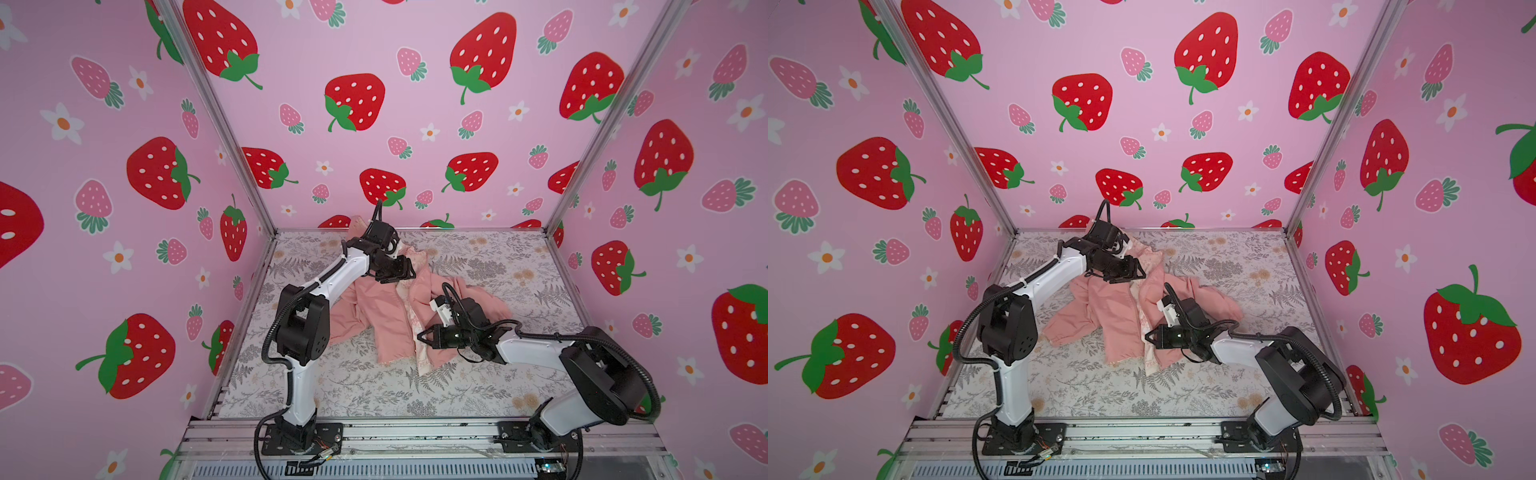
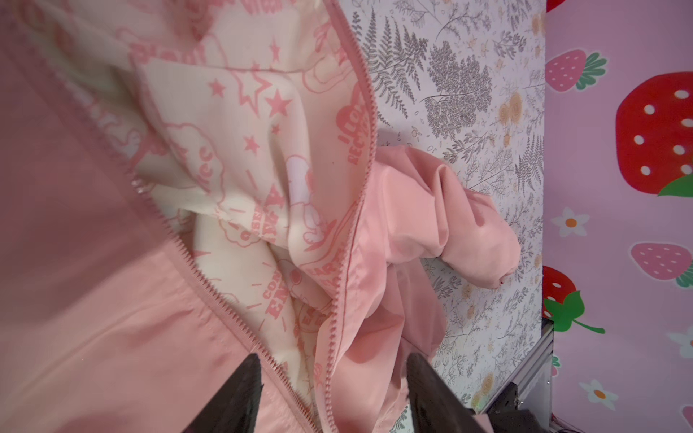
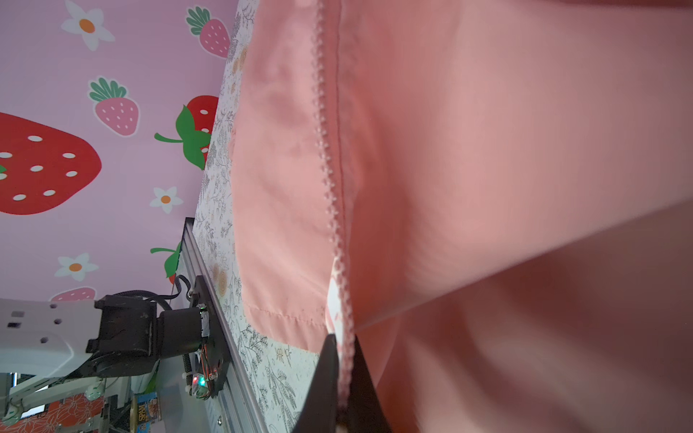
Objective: Zip up the jacket
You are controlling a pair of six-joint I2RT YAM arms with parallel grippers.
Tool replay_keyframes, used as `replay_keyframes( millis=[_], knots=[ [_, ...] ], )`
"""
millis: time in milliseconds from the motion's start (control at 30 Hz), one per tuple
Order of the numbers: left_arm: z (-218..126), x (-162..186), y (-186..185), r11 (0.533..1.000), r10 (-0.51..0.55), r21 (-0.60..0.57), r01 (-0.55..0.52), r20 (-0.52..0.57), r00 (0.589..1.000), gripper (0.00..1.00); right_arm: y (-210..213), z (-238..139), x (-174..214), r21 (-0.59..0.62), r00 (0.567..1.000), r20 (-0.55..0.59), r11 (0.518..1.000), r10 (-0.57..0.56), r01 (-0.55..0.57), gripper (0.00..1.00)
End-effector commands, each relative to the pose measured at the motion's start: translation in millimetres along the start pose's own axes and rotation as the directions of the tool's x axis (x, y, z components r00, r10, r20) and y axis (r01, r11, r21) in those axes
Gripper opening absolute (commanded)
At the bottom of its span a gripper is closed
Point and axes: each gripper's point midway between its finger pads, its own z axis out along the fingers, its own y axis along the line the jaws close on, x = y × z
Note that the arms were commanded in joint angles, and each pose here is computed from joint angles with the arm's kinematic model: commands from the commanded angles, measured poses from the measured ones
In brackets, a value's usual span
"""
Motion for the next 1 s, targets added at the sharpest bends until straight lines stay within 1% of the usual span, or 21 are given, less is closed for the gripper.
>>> replay_keyframes(
  millis=[0,100,200,333,633,967],
  knots=[
    [0,-15,-8,0.994,0.09,-0.055,-0.089,0.018,0.996,0.64,5,1,-4,-0.04,1.0,0.018,0.999,0.014,-0.013,0.0],
    [11,-27,-5,0.992,0.097,-0.076,-0.096,0.013,0.995,0.63,5,2,-4,-0.046,1.0,0.015,0.999,0.014,-0.013,0.0],
    [21,-37,-11,0.991,0.121,-0.061,-0.121,0.004,0.993,0.62,5,3,-3,-0.046,1.0,0.01,0.999,0.015,-0.015,0.0],
    [34,-48,-11,0.986,0.141,-0.085,-0.14,-0.003,0.99,0.62,4,4,1,-0.048,1.0,-0.005,0.999,0.017,-0.017,0.0],
    [60,-51,-8,0.983,0.153,-0.103,-0.155,-0.023,0.988,0.61,8,10,15,-0.053,0.999,-0.04,0.999,0.01,-0.012,0.0],
    [73,-55,6,0.98,0.127,-0.155,-0.126,-0.008,0.992,0.59,12,21,35,-0.047,0.996,-0.085,0.999,-0.005,0.001,0.0]
  ],
)
